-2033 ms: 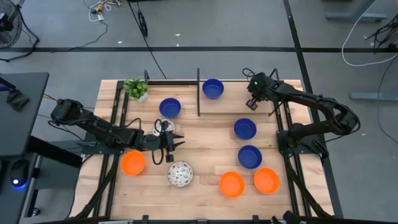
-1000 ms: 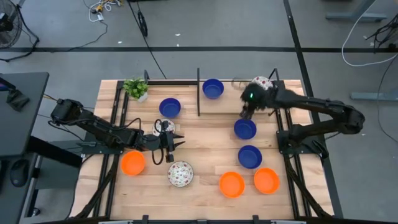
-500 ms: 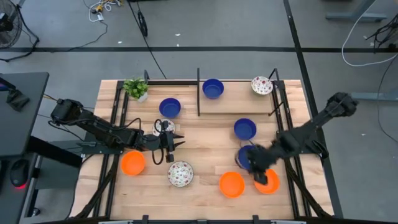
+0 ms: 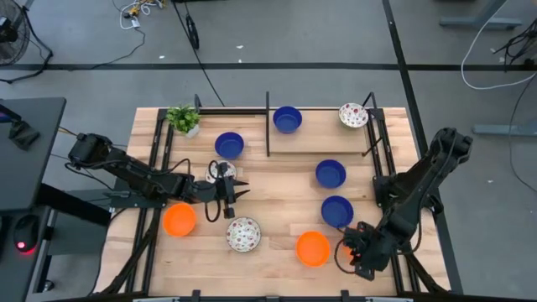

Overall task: Pick & Place Mini bowls
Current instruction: Put the orange bowl on the shelf

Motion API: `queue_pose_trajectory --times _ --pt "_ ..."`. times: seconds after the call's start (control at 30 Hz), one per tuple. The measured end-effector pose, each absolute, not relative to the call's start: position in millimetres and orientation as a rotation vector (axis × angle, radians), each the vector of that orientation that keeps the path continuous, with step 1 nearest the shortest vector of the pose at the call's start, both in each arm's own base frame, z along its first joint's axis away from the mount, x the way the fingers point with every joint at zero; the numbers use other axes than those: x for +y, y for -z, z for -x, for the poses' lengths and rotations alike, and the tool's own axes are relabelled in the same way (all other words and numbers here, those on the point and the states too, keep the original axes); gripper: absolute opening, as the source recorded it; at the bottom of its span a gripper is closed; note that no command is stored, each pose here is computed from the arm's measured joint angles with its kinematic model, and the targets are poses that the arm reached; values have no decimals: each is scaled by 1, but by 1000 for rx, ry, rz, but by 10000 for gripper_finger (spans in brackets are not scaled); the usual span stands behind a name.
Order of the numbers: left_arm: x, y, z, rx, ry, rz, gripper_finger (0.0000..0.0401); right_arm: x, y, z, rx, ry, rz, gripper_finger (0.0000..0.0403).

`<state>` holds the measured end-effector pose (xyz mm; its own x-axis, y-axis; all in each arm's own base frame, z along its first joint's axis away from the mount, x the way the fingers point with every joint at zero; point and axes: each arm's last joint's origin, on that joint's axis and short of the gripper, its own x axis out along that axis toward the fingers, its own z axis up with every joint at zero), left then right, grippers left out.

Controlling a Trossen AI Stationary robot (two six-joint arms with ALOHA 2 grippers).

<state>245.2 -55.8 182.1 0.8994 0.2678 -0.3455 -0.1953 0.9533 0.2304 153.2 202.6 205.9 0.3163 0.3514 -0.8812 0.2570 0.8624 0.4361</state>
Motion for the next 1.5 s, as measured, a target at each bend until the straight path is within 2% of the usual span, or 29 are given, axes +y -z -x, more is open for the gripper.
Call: queue_pose_trajectory --times 0.17,0.47,0.7,0.87,1.0,1.23,1.5 --pt "-53 -185 -247 359 -250 -220 103 215 -192 -157 1283 -110 -529 204" --pt "-43 -185 -250 361 -224 -189 103 226 -165 -153 1437 -86 -467 188" --pt "-42 -185 -250 361 -212 -178 103 230 -184 -156 1403 -150 -472 160" --pt "-42 -185 -250 361 -213 -174 103 221 -195 -150 1497 -26 -370 156" --pt "-42 -185 -250 364 -214 -166 103 212 -187 -144 1543 116 -374 172" --pt "-42 -184 -250 374 -215 -162 103 211 -181 -145 1503 23 -281 212" --pt "-42 -183 -250 378 -218 -143 103 214 -171 -149 1467 -26 -162 170"
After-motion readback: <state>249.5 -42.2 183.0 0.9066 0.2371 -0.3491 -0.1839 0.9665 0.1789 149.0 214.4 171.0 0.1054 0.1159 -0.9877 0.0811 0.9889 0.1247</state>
